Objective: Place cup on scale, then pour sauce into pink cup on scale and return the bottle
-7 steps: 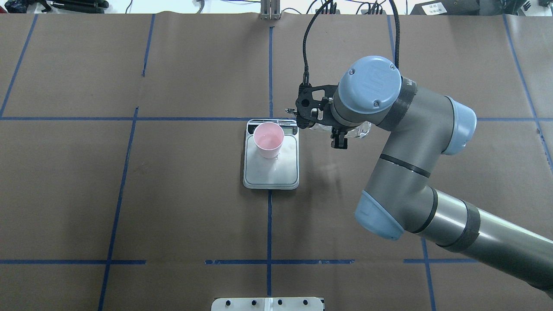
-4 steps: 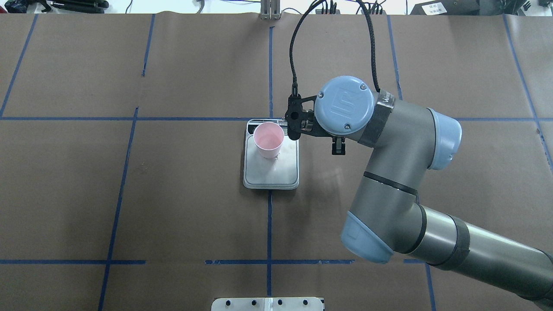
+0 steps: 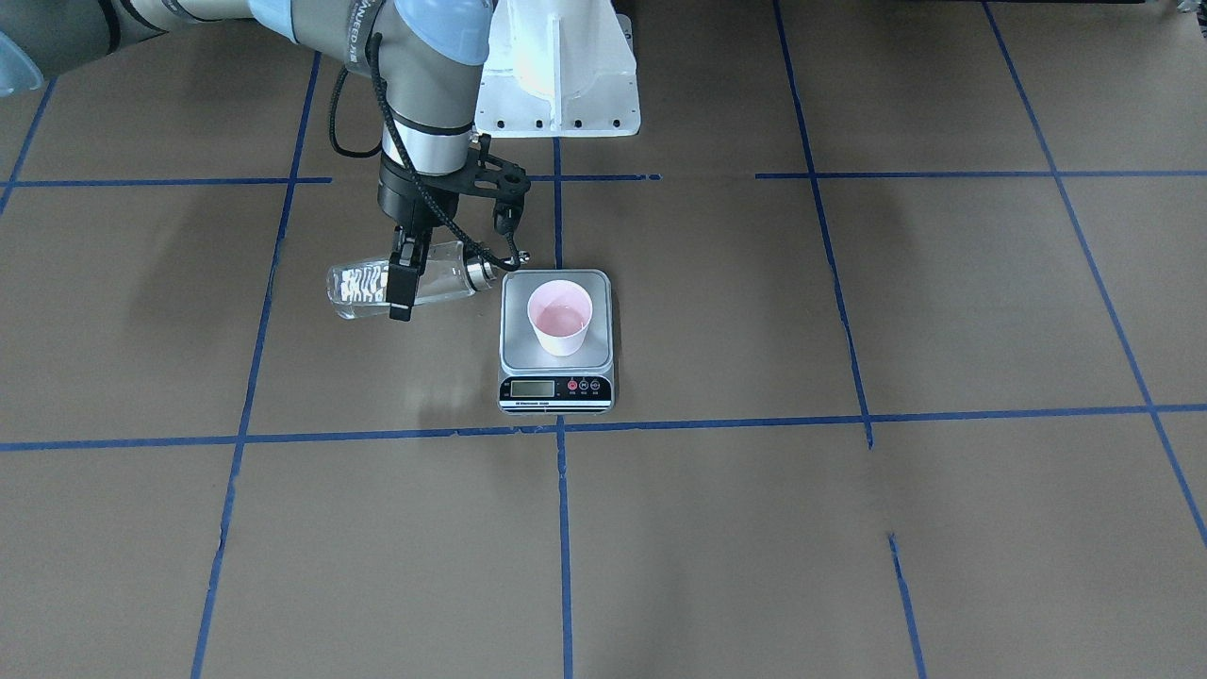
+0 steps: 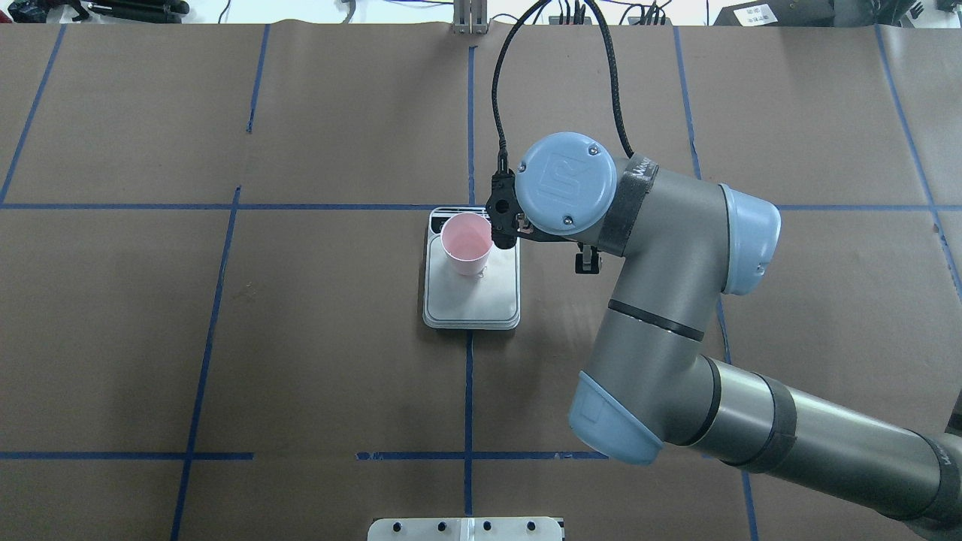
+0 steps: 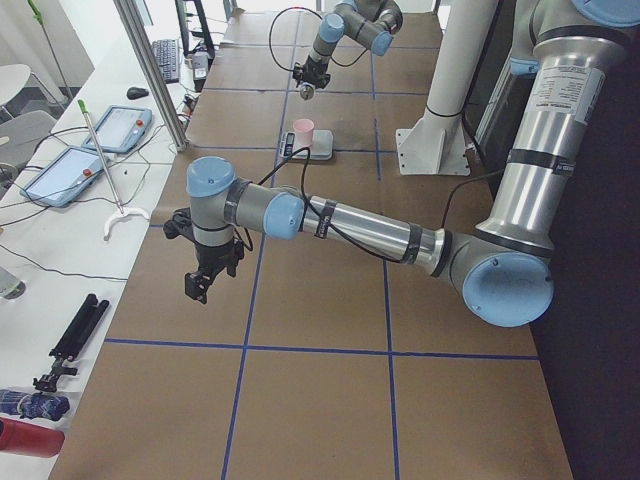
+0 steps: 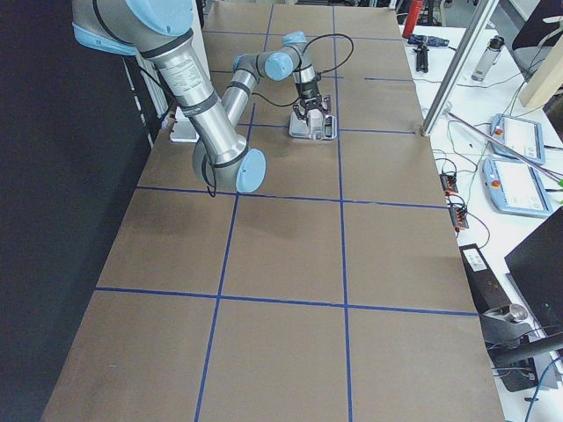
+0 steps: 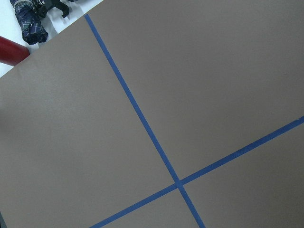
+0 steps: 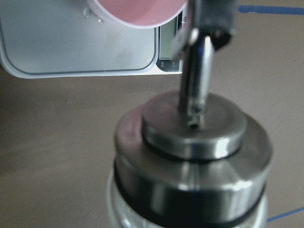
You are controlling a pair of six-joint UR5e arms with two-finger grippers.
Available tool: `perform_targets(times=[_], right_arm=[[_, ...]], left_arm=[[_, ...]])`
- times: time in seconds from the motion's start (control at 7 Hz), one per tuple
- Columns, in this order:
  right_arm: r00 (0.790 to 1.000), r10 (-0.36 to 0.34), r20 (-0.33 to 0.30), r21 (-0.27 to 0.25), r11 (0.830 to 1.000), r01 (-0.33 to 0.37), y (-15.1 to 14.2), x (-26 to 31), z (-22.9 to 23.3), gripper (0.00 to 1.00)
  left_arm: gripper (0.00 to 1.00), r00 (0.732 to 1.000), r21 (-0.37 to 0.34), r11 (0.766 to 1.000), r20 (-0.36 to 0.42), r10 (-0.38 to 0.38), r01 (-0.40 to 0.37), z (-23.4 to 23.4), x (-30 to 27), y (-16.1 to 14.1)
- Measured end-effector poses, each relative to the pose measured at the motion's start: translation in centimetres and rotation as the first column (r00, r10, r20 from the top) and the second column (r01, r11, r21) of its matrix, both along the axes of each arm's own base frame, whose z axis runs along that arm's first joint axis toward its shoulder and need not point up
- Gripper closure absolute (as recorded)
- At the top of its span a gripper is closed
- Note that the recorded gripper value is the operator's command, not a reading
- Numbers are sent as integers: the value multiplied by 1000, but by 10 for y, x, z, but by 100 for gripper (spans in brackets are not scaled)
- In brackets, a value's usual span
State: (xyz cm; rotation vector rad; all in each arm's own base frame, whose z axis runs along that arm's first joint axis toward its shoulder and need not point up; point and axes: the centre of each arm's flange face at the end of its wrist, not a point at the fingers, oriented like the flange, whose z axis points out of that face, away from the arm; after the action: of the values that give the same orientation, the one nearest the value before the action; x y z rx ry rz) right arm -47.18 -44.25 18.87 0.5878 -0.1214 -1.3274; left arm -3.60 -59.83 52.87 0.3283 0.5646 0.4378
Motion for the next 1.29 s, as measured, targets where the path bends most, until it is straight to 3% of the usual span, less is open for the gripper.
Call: perform_targets(times=[1.29], right_arm=[[984, 19, -177, -28, 999, -25, -14, -44, -12, 100]], left_arm=[[0, 1000, -6, 1000, -11, -2, 2, 3, -2, 3]])
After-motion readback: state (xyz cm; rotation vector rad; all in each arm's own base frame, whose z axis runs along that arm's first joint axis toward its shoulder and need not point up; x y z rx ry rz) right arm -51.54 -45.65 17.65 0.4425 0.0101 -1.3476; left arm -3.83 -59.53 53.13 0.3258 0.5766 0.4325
